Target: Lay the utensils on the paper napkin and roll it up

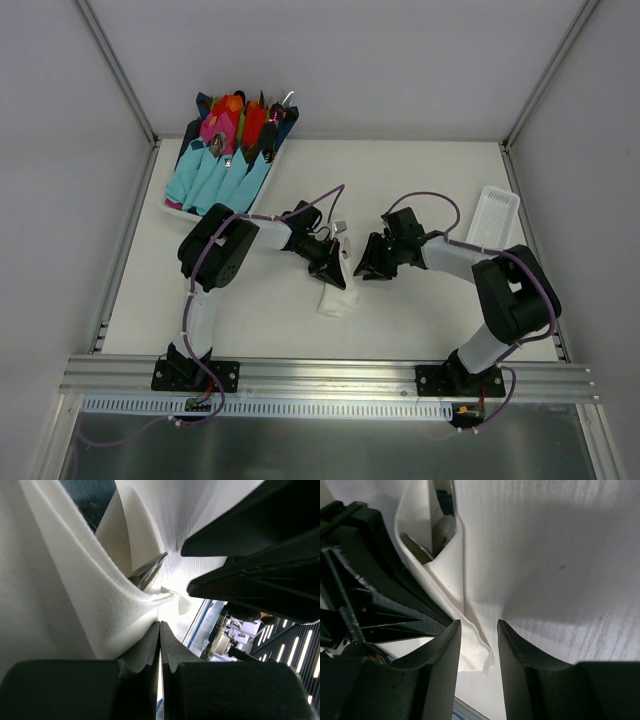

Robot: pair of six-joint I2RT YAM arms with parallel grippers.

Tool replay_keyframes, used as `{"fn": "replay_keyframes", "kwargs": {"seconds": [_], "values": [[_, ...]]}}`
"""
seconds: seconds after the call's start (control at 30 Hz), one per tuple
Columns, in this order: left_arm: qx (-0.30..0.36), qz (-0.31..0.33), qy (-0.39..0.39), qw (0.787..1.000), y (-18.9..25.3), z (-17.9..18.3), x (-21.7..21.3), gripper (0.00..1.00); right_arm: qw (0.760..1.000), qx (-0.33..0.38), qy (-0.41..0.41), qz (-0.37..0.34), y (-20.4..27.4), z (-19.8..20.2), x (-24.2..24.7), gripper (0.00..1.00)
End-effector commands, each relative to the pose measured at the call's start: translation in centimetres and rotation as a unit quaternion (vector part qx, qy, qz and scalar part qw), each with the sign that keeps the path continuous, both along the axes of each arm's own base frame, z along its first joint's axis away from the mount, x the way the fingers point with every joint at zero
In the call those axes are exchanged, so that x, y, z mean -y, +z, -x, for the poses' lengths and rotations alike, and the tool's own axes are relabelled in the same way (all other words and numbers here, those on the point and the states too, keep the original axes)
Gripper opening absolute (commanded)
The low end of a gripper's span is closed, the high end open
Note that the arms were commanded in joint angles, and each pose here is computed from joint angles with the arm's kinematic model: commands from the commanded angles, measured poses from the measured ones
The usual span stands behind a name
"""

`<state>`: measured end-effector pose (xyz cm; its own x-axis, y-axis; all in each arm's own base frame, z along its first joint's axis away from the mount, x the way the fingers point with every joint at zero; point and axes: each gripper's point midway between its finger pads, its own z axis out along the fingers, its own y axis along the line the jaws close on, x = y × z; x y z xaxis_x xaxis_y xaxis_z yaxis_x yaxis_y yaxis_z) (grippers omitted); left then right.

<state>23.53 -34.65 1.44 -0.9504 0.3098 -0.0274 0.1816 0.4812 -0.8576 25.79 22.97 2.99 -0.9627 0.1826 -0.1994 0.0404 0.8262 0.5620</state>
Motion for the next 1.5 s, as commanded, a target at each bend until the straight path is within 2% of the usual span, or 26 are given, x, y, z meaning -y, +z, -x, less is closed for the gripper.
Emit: {"fn": "replay_keyframes", "kwargs": {"seconds": [0.0,0.37,0.83,0.93,1.17,1.33,1.47], "values": [[0.011,-0.066,0.017,0.998,-4.3,-0.1,-1.9,0.00,1.000,0.012,0.002,-0.016,0.7,-1.2,-1.3,0.40],[0.008,-0.065,0.018,0.998,-4.4,-0.1,-1.9,0.00,0.999,0.016,0.007,-0.032,0.3,-1.6,-2.5,0.44],[0.011,-0.061,0.021,0.998,-4.1,-0.4,-1.9,0.00,0.999,-0.024,0.009,0.044,-3.2,-1.1,-2.4,0.40],[0.012,-0.061,0.021,0.998,-4.0,-0.5,-1.9,0.00,0.998,-0.033,0.009,0.049,-3.8,-0.6,-2.1,0.32],[0.017,-0.057,0.024,0.998,-3.6,-0.8,-1.9,0.00,0.999,-0.028,0.012,0.033,-4.2,-0.3,-2.3,0.00],[0.046,-0.029,0.021,0.998,-1.0,-1.6,-1.7,0.02,1.000,-0.004,0.018,0.000,-3.4,-0.8,-3.0,0.00],[0.093,0.009,0.020,0.995,2.9,-2.6,-1.9,0.18,0.999,0.021,0.022,-0.024,-2.6,-0.9,-3.2,0.00]]}}
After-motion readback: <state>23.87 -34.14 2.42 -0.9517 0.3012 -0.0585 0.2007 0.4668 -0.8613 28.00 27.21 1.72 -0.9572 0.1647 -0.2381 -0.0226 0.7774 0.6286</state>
